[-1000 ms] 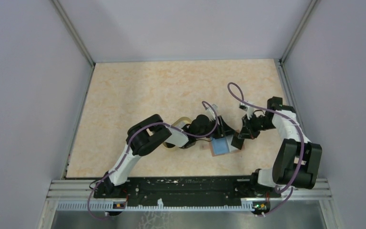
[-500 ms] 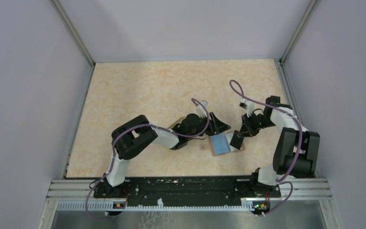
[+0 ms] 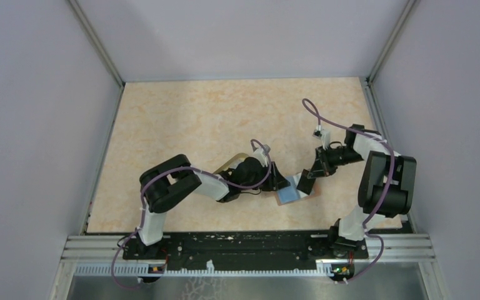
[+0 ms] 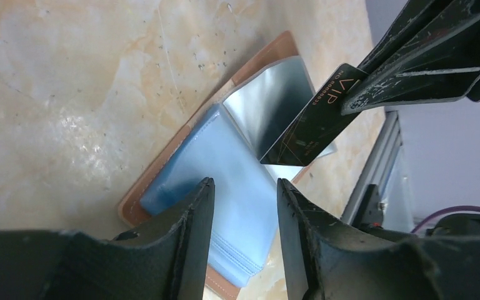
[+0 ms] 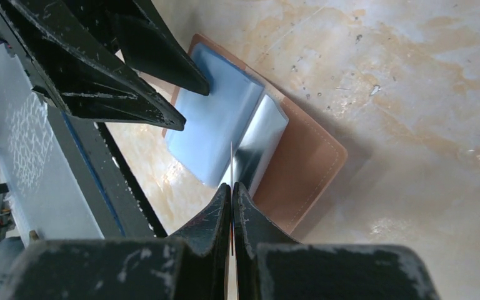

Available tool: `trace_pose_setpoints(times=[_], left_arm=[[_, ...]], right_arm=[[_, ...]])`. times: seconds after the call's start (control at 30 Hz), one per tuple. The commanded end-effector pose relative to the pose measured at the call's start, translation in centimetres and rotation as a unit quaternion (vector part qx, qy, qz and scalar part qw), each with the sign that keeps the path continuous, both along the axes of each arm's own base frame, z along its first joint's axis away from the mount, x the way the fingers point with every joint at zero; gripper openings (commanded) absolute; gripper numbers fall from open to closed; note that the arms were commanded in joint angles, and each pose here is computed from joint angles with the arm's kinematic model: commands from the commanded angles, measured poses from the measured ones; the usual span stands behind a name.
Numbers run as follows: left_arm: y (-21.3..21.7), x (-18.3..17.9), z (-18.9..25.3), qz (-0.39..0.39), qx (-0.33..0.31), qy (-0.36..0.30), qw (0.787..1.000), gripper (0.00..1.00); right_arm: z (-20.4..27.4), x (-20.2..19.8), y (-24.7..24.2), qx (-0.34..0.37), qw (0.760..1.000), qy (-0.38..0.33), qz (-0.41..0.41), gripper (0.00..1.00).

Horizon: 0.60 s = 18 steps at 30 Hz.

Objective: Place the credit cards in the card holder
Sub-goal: Insert the credit card into the card holder.

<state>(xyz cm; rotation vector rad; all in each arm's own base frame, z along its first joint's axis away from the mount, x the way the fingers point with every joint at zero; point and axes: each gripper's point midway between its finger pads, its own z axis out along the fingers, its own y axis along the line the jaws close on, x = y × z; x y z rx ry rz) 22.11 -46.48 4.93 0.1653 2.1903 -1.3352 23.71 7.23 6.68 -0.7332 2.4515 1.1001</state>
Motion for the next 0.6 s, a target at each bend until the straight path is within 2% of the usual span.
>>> trace_pose_setpoints(times=[0.0,0.13,0.57], left_arm=[[1.3,-0.7,-0.4,0.011,0.069,-0.041,0.997,0.50],[2.1,-0.9,-0.6,0.029,0.111,-0.062,0.991,0.52],[3.9,-1.8,-4.0,0.040,0.188,-0.041,0.981,0.49]], right_arm=[[1.3,0.4,0.9,0.033,0.999,-0.011,0.018,0.00],[1.4,0.1,1.1,0.043,0.999,-0.003,0.022,0.00],[1.3,0.2,1.0,0.054,0.998,0.006,0.020,0.00]])
